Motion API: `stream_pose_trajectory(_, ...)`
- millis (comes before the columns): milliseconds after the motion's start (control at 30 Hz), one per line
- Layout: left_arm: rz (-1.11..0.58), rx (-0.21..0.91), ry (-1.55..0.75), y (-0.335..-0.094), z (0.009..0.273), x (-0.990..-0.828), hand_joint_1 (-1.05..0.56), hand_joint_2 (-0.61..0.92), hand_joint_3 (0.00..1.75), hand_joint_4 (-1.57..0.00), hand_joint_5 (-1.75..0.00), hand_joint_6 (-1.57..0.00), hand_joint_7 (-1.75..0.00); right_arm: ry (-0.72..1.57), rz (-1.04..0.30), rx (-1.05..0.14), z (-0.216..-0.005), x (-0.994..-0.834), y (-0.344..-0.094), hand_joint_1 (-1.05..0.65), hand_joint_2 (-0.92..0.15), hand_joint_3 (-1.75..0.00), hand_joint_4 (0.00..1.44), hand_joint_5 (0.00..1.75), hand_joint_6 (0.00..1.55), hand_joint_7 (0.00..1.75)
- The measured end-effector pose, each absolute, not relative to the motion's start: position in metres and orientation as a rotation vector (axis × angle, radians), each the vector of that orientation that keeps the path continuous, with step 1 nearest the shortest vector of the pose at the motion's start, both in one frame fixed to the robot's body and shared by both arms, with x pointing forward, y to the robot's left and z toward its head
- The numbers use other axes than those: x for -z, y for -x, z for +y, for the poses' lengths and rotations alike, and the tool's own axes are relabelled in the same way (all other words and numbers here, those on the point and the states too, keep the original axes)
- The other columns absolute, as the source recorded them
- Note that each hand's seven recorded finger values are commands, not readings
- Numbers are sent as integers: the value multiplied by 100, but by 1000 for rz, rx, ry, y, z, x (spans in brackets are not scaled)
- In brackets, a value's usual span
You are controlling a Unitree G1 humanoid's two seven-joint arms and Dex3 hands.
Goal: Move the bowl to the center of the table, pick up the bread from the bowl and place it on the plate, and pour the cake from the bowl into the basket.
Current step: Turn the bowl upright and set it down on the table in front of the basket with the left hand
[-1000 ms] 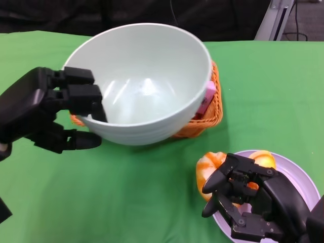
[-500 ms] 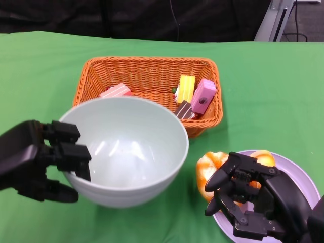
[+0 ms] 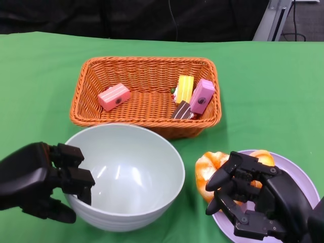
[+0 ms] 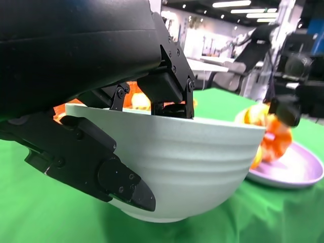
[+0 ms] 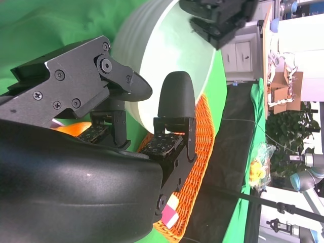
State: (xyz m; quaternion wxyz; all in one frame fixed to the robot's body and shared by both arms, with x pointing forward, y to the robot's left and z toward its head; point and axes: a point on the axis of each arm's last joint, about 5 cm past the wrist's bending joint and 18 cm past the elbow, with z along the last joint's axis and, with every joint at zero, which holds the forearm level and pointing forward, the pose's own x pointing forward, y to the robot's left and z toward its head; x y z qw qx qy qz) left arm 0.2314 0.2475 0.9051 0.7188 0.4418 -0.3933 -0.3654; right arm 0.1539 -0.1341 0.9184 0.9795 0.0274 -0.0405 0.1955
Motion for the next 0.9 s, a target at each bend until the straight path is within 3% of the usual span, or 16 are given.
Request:
stream_pose_trajectory(267,-888,780,-1079,-237,243,-887,-2,87,0,-75,-175,-57,-173,-55,-82,-395,-134,-918,-154,-12,-67,-89,72,127,66,123)
stream_pose_trajectory(467,-964,774,-1112,-242,240,-875,-12,88,1,-74,-175,-60,-164,-52,-79,-387,-133,-918,-153,-13,-67,-87,72,126,66,121)
stream_pose_trajectory(567,-984,794,-1114,-244,239,-872,-18,89,0,-72,-175,-75,-129,-51,-78,-389,-133,-918,-153,-13,-66,-87,72,126,67,121)
stream_pose_trajectory(600,-987,801,-1114,-244,239,-871,-19,90,5,-72,-175,-68,-142,-51,-78,-389,-132,-918,-153,-12,-66,-87,73,126,67,121)
stream_pose_trajectory(667,-992,816,-1114,-244,237,-869,-20,92,9,-72,-175,-63,-151,-52,-78,-390,-132,-918,-153,-12,-67,-86,73,127,67,121)
stream_pose_trajectory(767,-984,845,-1103,-244,232,-865,-26,92,21,-70,-175,-60,-153,-55,-78,-392,-130,-918,-152,-11,-67,-86,73,127,67,121)
stream_pose_trajectory(900,-984,867,-1100,-246,229,-865,-29,92,16,-69,-175,-64,-145,-60,-77,-385,-129,-918,-152,-12,-66,-87,73,127,68,121)
